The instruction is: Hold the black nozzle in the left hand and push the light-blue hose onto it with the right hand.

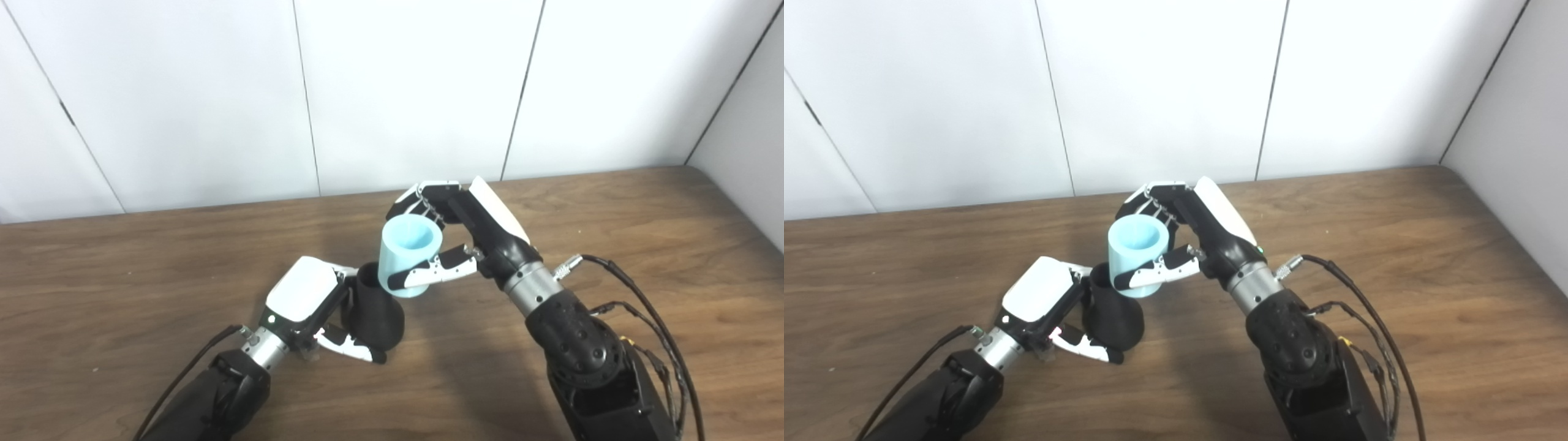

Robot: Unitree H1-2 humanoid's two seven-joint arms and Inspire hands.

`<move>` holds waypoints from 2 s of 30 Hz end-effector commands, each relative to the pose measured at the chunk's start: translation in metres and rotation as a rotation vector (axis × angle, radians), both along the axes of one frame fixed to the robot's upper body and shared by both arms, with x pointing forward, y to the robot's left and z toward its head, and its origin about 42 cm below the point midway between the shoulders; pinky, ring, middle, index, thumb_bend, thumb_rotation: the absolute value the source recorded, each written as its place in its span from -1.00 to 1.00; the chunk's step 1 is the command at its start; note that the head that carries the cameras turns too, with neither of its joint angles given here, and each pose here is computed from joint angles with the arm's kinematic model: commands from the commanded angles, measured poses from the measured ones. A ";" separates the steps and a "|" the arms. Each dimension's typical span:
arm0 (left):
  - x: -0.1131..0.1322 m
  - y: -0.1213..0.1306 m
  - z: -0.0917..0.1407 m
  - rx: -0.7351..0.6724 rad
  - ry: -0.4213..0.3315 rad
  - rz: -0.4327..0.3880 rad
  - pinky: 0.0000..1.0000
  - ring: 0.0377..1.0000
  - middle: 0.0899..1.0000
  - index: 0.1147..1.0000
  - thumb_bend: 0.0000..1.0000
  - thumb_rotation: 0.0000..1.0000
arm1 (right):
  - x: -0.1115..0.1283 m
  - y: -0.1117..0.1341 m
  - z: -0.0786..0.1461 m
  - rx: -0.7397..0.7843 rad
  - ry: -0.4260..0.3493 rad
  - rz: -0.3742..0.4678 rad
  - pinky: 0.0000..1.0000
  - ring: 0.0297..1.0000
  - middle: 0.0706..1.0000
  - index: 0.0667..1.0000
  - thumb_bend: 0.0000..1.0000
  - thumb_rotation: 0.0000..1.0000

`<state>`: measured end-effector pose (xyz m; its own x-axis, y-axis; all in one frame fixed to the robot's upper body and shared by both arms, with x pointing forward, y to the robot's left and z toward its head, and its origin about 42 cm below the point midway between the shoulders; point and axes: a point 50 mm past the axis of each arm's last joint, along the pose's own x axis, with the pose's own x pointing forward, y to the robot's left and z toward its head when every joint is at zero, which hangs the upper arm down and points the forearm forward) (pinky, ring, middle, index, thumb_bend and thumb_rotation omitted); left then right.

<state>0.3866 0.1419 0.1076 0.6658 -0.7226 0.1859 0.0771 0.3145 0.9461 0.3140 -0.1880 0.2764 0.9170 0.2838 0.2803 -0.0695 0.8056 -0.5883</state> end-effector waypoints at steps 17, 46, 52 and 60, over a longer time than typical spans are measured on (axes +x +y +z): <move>-0.077 0.002 -0.109 0.130 0.346 -0.014 -0.38 -0.25 -0.18 -0.06 0.00 -1.00 | 0.008 -0.001 0.039 0.124 -0.129 0.028 -0.49 -0.28 -0.17 0.02 0.02 -1.00; -0.083 -0.001 -0.109 0.148 0.352 -0.031 -0.39 -0.25 -0.19 -0.06 0.00 -1.00 | 0.019 0.019 0.007 0.089 -0.135 0.045 -0.42 -0.24 -0.17 -0.02 0.03 -1.00; -0.083 -0.002 -0.107 0.157 0.363 -0.029 -0.37 -0.23 -0.17 -0.07 0.00 -1.00 | 0.022 0.021 0.010 0.085 -0.152 0.051 -0.46 -0.26 -0.17 0.01 0.03 -1.00; -0.085 -0.003 -0.108 0.145 0.363 -0.031 -0.39 -0.25 -0.19 -0.06 0.00 -1.00 | 0.024 0.025 0.008 0.074 -0.154 0.080 -0.51 -0.28 -0.17 0.01 0.03 -1.00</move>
